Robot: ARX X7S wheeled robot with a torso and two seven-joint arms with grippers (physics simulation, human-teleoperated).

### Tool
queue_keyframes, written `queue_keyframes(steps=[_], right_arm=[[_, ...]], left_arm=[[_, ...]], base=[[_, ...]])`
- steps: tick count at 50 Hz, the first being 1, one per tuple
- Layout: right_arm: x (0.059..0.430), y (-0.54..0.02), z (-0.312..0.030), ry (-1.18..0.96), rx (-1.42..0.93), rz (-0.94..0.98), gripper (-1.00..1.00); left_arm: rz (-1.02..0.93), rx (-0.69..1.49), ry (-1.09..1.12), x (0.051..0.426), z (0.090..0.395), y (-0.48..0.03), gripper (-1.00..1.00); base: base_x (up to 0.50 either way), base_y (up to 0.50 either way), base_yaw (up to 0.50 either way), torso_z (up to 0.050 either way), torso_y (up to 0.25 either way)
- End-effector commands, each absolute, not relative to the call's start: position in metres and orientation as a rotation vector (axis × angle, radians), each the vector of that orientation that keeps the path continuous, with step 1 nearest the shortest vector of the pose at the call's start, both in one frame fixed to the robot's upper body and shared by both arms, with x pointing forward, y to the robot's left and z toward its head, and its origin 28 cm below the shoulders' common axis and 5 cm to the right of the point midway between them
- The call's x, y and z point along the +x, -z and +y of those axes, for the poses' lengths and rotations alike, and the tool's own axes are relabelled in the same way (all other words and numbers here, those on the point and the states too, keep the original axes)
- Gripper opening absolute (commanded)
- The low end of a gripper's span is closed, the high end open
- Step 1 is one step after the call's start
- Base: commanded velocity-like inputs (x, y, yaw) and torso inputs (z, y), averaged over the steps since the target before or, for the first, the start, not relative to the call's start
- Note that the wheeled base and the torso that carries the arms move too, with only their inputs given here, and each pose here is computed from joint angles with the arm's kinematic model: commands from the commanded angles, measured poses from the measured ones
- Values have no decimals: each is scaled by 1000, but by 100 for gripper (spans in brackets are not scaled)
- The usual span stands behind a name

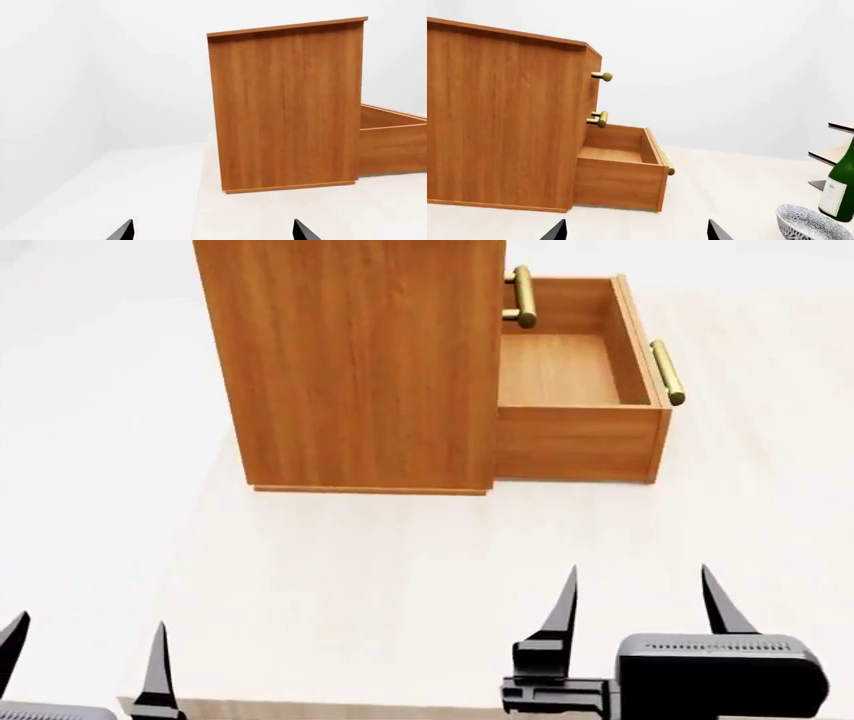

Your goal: Close the bottom drawer of the cabinet.

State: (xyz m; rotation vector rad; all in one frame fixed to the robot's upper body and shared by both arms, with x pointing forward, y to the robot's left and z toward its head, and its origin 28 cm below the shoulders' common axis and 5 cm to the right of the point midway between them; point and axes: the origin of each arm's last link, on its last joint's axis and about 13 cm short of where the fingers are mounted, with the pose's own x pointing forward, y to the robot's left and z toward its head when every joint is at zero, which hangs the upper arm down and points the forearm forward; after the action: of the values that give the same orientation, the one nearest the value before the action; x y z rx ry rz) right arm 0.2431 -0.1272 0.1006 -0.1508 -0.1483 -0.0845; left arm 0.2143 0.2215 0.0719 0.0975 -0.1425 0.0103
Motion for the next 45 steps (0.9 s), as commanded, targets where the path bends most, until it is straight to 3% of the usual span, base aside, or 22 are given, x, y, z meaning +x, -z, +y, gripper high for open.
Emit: queue_keyframes(steps=[1, 21, 45], right_arm=[[243, -102, -128, 83, -103, -150, 100], [242, -101, -127, 31, -88, -141, 100], [241, -102, -127, 29, -73, -140, 100]], left_arm=[[-122, 81, -19, 212, 219, -70, 100], [-119, 83, -21, 213, 219, -68, 100], [-120, 89, -28, 213, 218, -70, 100]], base=[[0, 0, 0, 0, 0], [33, 0, 0, 0, 0], [484, 0, 0, 0, 0]])
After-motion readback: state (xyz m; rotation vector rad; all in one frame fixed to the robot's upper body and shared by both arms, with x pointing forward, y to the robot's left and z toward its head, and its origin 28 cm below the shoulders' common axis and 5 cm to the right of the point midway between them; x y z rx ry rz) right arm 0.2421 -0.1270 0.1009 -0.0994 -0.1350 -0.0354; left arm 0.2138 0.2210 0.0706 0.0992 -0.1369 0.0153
